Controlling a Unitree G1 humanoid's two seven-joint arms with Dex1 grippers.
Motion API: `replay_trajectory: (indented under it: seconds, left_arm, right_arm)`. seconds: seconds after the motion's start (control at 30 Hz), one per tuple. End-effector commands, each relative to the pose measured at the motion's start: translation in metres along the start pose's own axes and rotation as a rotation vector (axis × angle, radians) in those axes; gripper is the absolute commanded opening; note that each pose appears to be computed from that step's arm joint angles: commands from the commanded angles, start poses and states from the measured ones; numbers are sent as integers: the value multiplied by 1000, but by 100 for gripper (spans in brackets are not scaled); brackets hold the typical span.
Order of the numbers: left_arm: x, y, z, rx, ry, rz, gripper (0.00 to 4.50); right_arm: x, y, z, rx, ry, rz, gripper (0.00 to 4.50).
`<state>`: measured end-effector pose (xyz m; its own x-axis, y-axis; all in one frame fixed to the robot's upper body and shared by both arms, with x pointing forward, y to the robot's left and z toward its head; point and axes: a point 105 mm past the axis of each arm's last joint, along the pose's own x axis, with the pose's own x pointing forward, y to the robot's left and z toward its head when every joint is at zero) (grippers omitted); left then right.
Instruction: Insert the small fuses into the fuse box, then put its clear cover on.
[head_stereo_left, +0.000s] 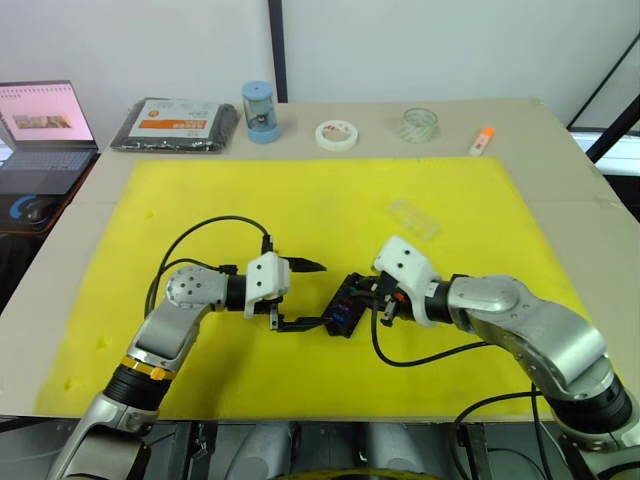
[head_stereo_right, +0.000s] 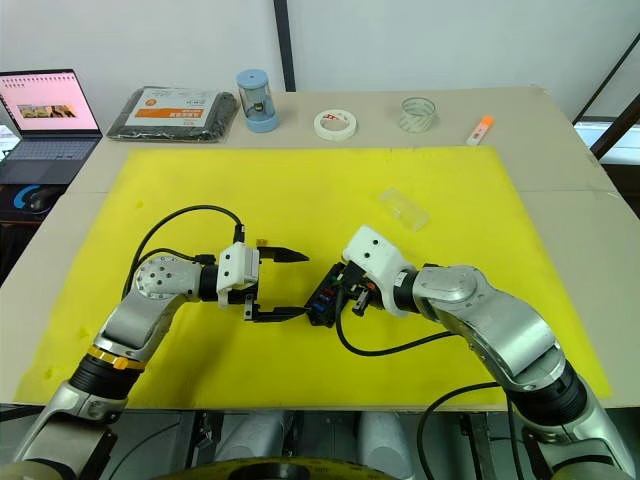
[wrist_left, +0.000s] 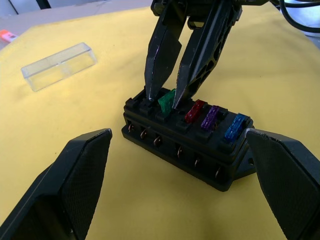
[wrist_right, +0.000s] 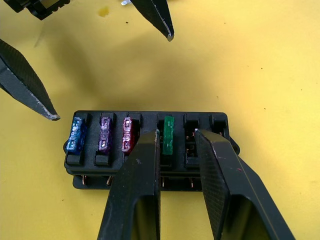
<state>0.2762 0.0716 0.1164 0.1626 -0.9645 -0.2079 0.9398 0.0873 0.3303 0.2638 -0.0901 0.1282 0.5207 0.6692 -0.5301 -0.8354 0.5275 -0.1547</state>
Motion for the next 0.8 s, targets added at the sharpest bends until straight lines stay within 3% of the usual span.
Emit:
replay_trajectory:
  seconds: [0.03,0.8]
  left_arm:
    - [0,0,7,34,-11,-4,450]
    - [2,-1,7,38,-15,-7,450]
  right_arm:
    - [-3,7,10,-33,-43,41,120]
    - [-14,-2,20,-64,-106,39,120]
